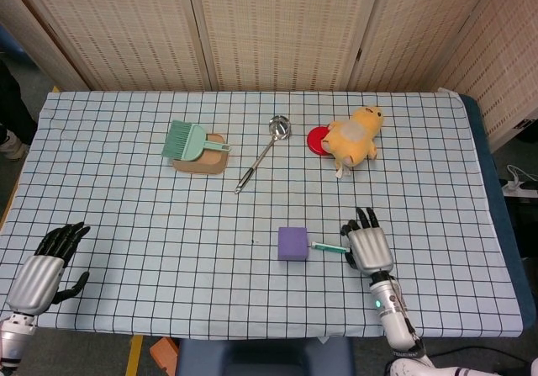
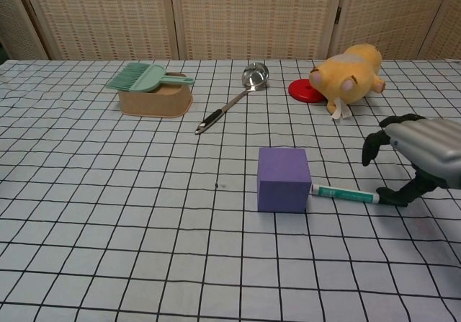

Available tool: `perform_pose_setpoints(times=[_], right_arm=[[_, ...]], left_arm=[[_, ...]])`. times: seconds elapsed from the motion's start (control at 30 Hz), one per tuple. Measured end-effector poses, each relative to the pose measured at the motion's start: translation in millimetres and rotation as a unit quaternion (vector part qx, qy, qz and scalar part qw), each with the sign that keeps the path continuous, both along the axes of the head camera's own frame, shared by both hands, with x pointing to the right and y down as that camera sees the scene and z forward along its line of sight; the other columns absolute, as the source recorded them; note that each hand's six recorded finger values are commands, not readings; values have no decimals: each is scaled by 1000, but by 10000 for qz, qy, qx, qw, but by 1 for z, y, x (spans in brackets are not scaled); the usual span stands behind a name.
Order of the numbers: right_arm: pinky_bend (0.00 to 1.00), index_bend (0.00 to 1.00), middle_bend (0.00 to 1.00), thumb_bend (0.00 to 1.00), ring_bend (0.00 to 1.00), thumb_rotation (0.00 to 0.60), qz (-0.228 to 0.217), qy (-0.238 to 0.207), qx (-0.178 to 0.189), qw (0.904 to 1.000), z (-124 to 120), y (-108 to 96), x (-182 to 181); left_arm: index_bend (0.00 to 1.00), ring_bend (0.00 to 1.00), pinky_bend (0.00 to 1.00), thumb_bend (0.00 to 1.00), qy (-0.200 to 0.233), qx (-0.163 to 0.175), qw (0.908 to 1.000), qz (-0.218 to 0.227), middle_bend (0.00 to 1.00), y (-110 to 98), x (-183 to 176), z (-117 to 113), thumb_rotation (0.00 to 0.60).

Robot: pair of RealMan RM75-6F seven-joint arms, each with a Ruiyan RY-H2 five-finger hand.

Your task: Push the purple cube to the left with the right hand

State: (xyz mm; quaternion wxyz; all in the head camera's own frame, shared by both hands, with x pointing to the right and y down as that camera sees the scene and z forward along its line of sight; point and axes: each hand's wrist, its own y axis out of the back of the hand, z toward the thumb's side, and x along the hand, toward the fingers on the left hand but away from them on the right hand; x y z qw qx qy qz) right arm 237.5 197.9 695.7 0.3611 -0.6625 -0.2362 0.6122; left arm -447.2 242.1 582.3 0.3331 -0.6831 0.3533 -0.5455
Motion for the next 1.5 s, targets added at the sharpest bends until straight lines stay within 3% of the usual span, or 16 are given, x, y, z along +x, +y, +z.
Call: perform_pose_setpoints(times=[0.27, 0.7, 1.0, 1.5], right_arm=[[0, 414, 315, 237, 44, 600, -273, 234, -164, 9992, 20, -2, -42], [0, 471, 351, 246, 73, 600, -404, 652, -135, 9970, 23, 5, -39], [0, 473, 354, 247, 79, 600, -432, 661, -202, 9967, 27, 8, -45], [155, 715, 544, 289, 272, 600, -595, 697, -111, 9957, 27, 14, -47]], left_arm=[[0, 0, 74, 402, 110, -46, 9999, -38, 0, -2, -3, -1, 600], [0, 0, 73, 401, 181, -79, 9998, -83, 0, -3, -6, -2, 600], [0, 0, 74, 402, 206, -88, 9997, -99, 0, -4, -8, -2, 600], [0, 0, 73, 401, 152, -91, 9997, -146, 0, -5, -11, -2, 600]])
